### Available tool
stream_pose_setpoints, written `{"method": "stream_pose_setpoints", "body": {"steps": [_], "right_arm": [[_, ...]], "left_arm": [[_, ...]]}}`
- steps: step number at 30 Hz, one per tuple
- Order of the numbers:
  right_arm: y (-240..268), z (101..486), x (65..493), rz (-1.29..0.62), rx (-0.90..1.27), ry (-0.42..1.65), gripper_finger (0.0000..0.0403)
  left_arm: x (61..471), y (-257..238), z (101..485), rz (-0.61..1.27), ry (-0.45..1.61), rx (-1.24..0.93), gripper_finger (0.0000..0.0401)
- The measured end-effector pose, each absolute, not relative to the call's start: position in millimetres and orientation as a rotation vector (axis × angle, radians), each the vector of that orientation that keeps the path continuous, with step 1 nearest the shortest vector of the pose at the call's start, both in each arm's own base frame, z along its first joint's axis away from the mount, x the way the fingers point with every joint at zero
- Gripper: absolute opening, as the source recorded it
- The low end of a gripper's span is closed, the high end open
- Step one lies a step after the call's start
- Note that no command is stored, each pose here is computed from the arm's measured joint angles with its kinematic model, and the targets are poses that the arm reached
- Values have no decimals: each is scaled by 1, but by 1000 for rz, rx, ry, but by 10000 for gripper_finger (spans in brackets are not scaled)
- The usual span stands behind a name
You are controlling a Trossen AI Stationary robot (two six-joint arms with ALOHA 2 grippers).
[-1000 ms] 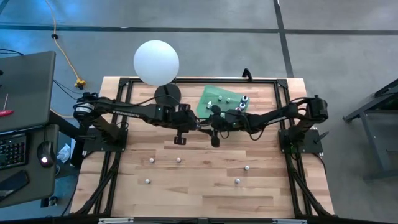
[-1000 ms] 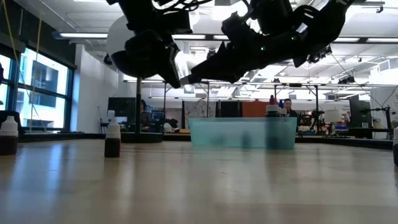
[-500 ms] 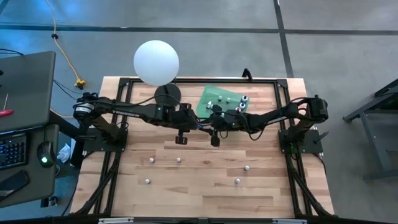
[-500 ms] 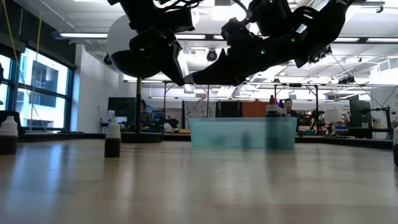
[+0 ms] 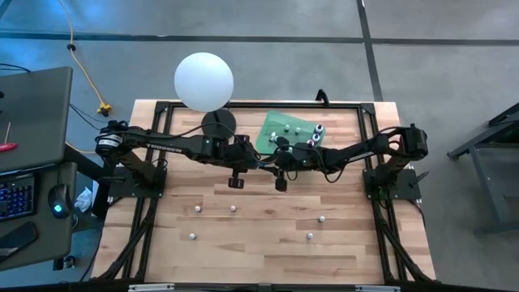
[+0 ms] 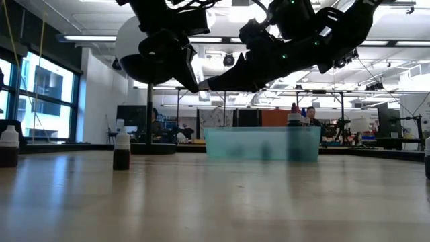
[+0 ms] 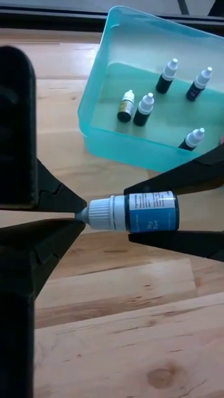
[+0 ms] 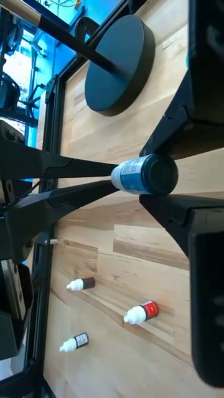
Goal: Pick & Place food coloring
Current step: Put the small blue food coloring bottle into the green bin
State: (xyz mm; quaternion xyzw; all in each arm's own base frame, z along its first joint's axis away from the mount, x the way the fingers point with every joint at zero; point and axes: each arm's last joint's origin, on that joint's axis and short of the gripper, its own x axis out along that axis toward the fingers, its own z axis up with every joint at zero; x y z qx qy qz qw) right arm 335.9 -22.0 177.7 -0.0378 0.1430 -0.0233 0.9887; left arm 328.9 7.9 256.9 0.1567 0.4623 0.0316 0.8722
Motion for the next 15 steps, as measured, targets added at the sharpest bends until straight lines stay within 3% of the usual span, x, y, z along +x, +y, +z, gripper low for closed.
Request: {"method": "stream_pose_setpoints", "body": {"steps": [7,15], "right_arm": [[-22,178,336,-46,-76,287,85],[-22,177,336,-46,-76,292,82]], "left_arm": [[329,8,257,69,969,363,22],[329,9,258,101,968,406,103]]}}
